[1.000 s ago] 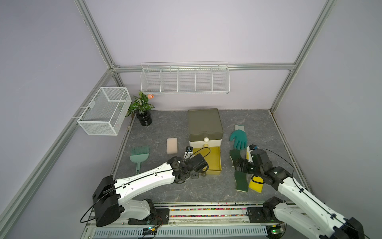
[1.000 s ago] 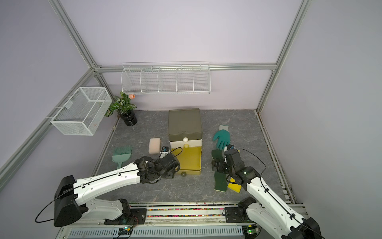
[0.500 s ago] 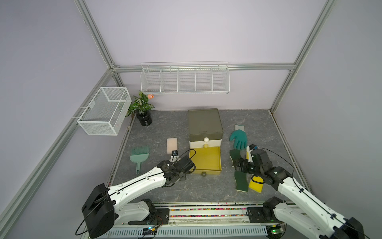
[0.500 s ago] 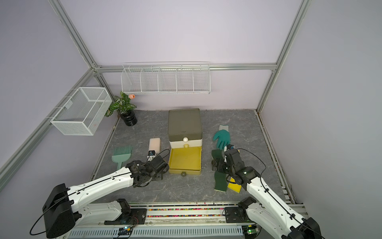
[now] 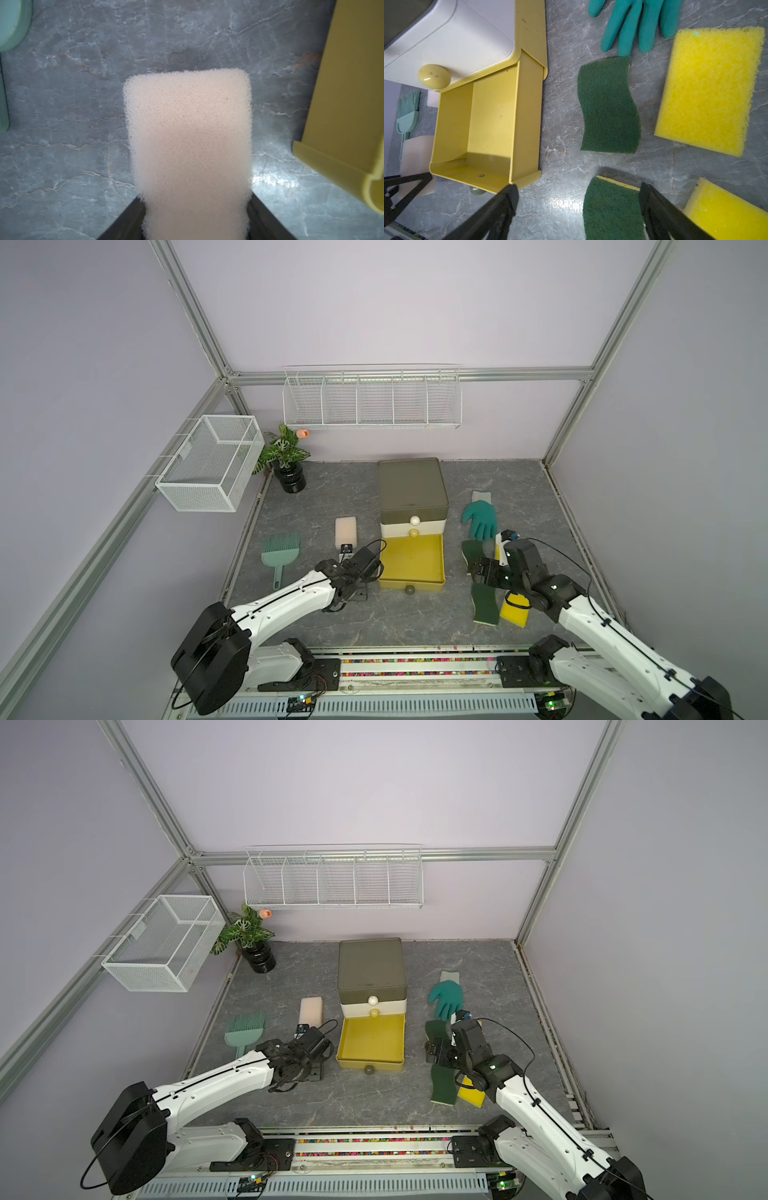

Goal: Take the sponge out of the drawer
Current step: Place the sponge at the center of the board.

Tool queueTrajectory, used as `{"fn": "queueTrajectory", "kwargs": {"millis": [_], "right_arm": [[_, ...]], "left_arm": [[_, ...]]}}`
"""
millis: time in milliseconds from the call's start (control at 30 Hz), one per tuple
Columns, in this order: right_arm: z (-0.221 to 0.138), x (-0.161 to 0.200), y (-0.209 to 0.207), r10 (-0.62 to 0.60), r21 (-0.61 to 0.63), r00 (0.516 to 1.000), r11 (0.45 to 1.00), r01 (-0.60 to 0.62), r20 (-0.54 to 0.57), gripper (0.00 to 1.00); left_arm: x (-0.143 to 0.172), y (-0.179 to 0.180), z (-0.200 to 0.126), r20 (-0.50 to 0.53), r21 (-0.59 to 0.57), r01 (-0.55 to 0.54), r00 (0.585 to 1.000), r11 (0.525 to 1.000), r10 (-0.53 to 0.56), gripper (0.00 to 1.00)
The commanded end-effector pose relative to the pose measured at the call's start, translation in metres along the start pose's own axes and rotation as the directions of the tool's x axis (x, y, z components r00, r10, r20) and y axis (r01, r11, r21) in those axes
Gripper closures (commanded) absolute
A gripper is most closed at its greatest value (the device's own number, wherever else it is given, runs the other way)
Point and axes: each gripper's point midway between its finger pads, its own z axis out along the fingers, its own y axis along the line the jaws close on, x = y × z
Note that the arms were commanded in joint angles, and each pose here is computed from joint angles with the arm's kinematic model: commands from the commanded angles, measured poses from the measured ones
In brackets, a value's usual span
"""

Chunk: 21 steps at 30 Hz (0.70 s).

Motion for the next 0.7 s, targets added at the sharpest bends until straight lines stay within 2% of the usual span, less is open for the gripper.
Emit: {"fn": "queueTrajectory", "kwargs": {"millis": [0, 400, 667], "right_arm": [[0.003, 0.005, -0.002, -0.009, -0.003, 1.0, 1.0, 0.009, -0.01, 0.04], [0.002, 0.005, -0.002, -0.008, -0.006, 1.0, 1.0, 0.008, -0.011, 0.04], [0.003, 0.006, -0.002, -0.009, -0.007, 1.0, 1.0, 0.009, -0.015, 0.04]], "left_arm": [[0.004, 0.002, 0.007, -0.024, 0.007, -0.03, 0.999, 1.0, 0.03, 0.32], [0.01, 0.009, 0.023, -0.077, -0.011, 0.027, 0.997, 1.0, -0.027, 0.24], [0.014, 0.007, 0.028, -0.096, -0.009, 0.043, 0.994, 0.999, -0.044, 0.13]]}}
